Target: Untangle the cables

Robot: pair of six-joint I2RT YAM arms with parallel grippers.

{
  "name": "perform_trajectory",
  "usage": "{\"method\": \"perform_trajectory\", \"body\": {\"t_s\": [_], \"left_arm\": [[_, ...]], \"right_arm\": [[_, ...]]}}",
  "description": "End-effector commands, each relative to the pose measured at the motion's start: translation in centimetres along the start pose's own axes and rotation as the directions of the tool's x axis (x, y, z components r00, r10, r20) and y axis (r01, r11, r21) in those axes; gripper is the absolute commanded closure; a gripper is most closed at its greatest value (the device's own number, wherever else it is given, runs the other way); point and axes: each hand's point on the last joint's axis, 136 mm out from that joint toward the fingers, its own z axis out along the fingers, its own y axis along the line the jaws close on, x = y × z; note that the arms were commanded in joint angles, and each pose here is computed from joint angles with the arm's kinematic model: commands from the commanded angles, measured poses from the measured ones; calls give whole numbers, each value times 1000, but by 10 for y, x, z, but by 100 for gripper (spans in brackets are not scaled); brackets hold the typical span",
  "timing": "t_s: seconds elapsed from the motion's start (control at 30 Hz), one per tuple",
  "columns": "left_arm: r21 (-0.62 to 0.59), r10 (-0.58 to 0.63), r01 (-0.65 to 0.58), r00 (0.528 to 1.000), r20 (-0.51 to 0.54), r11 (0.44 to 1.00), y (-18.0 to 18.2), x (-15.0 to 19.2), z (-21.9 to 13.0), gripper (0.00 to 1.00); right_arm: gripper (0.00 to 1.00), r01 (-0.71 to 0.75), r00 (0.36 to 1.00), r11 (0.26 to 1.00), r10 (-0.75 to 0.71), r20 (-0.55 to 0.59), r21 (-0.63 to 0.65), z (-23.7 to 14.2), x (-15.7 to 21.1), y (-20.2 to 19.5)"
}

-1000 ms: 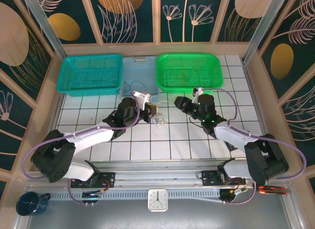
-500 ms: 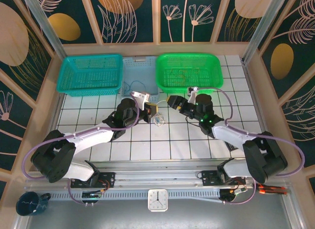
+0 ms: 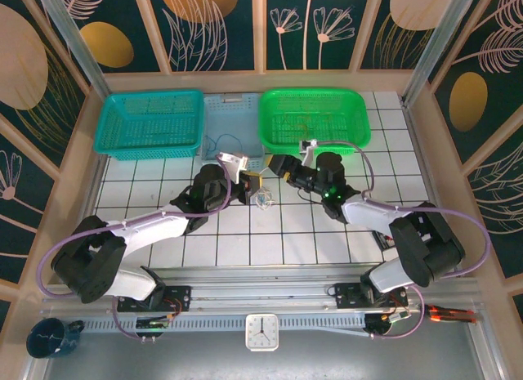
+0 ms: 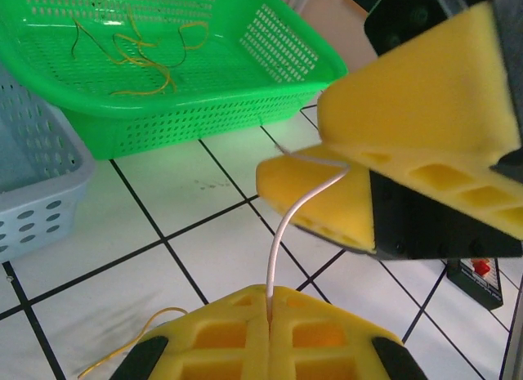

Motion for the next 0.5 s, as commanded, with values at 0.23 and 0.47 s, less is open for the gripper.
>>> {"method": "perform_trajectory", "body": {"t_s": [0.23, 0.47], "left_arm": [[53, -10, 9, 1000, 23, 999, -9, -2, -1, 100], [62, -10, 9, 1000, 17, 998, -10, 2, -1, 100]], "right_arm": [[62, 35, 999, 998, -33, 43, -47, 10, -20, 17], [71, 42, 998, 998, -40, 52, -42, 13, -24, 18]]}}
